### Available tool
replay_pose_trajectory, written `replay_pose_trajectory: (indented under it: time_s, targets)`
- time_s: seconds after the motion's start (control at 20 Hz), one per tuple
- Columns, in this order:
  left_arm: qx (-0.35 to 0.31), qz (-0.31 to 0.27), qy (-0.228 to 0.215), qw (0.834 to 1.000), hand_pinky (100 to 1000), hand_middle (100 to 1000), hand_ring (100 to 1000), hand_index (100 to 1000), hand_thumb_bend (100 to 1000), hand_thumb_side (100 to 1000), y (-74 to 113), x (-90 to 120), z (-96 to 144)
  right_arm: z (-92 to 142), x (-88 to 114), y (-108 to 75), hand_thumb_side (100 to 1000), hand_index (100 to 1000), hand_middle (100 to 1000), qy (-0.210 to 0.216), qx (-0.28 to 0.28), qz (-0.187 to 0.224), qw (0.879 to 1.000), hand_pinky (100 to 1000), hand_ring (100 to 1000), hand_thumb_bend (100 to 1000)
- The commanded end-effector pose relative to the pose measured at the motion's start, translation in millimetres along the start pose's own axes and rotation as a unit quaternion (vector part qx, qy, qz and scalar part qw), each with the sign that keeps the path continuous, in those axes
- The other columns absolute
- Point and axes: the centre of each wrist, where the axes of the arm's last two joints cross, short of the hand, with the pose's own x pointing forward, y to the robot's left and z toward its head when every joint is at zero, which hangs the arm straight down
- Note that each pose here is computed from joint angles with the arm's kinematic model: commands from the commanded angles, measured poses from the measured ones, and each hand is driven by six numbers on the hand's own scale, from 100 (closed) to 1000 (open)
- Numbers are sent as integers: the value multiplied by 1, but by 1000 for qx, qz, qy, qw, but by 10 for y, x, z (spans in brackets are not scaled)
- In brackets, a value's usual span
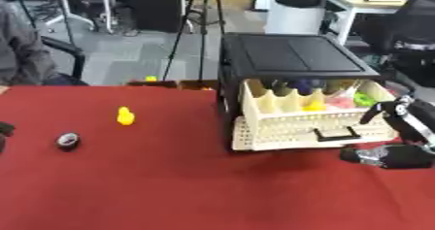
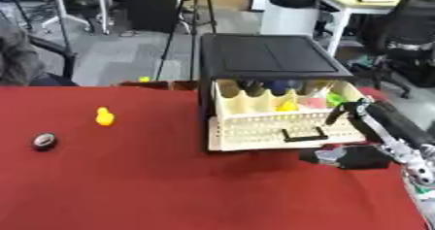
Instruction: Pick up objects from table and place into drawer.
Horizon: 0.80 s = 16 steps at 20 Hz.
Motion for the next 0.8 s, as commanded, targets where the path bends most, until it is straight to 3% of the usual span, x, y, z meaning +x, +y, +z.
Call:
replay_pose_trajectory:
  time_s: [0.05,0.45,0.8]
  targets:
    - [7,-58,35,998,560,679,649,815,100,554,233,-73,-24,-17,42,-136,729,616,100,-15,-12,13,1000,222,100,915]
    - [70,-86,133,985,565,712,666,815,100,591,66,-89,-417,-72,115,-160,728,615,100,-33,-11,10,999,224,100,914]
    - [87,-108,202,970,532,699,632,814,100,501,-137,-104,-572,-125,189,-179,720,615,100,-51,-8,8,999,229,100,914]
